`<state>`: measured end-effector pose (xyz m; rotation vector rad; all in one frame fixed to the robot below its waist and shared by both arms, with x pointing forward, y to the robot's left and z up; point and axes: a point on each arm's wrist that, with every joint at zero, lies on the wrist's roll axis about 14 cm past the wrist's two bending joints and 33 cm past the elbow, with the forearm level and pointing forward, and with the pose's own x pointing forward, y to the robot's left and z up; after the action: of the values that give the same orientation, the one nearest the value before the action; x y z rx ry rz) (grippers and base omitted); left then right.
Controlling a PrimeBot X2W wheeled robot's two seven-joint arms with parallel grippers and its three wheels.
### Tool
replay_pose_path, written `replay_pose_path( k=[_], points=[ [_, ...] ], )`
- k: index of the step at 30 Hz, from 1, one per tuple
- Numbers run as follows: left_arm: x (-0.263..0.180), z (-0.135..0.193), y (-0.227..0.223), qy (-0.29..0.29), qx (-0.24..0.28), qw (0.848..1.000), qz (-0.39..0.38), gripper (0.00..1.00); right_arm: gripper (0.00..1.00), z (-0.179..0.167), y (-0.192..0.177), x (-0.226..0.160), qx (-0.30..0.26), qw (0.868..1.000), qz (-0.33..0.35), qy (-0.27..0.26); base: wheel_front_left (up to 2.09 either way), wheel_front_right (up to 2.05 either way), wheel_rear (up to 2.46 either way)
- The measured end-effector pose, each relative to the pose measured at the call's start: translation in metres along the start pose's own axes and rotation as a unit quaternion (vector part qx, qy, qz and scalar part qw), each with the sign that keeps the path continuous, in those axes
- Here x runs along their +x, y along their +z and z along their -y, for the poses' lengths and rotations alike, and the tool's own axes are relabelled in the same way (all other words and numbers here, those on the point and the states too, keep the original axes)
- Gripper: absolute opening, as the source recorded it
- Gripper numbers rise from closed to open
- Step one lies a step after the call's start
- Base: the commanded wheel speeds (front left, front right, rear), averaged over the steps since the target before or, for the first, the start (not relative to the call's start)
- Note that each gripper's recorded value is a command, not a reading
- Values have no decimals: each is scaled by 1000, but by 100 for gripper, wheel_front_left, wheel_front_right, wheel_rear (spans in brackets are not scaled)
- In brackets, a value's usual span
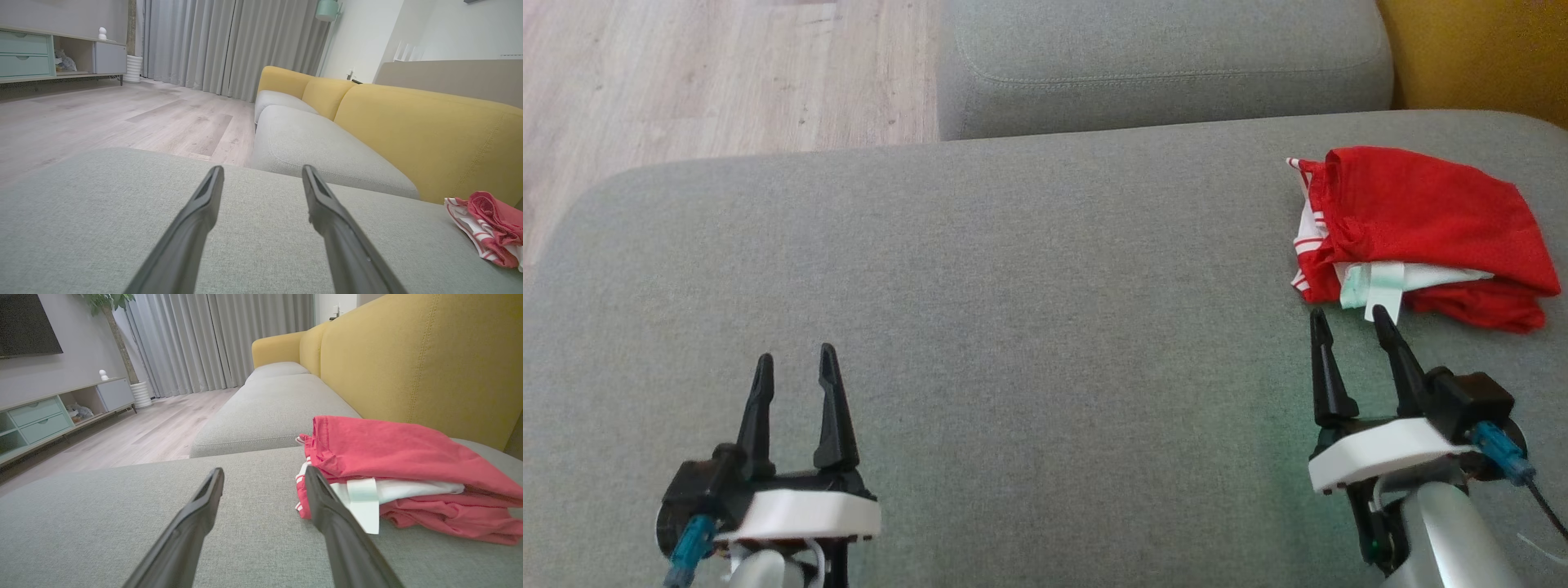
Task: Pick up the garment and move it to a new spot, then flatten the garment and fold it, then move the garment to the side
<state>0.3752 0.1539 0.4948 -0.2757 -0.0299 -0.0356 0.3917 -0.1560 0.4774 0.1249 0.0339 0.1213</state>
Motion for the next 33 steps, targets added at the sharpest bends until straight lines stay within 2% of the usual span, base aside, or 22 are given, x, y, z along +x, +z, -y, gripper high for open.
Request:
replay_pose_path(
  k=[12, 13, 20, 33],
  points=[
    [1, -1, -6, 4, -31, 999, -9, 100, 100, 2, -2, -1, 0, 1000, -3, -3, 0, 0, 0],
    [2, -1, -6, 4, -34, 999, -9, 0, 0, 2, -2, -1, 0, 1000, -4, -3, 0, 0, 0],
    [-21, -14, -46, 30, -42, 996, -74, 0, 0, 8, -48, -27, 21, 997, -75, -21, 0, 0, 0],
    [-21, -20, -47, 49, -109, 989, -83, 0, 0, 16, -41, -24, 98, 992, -64, -47, 0, 0, 0]
  ],
)
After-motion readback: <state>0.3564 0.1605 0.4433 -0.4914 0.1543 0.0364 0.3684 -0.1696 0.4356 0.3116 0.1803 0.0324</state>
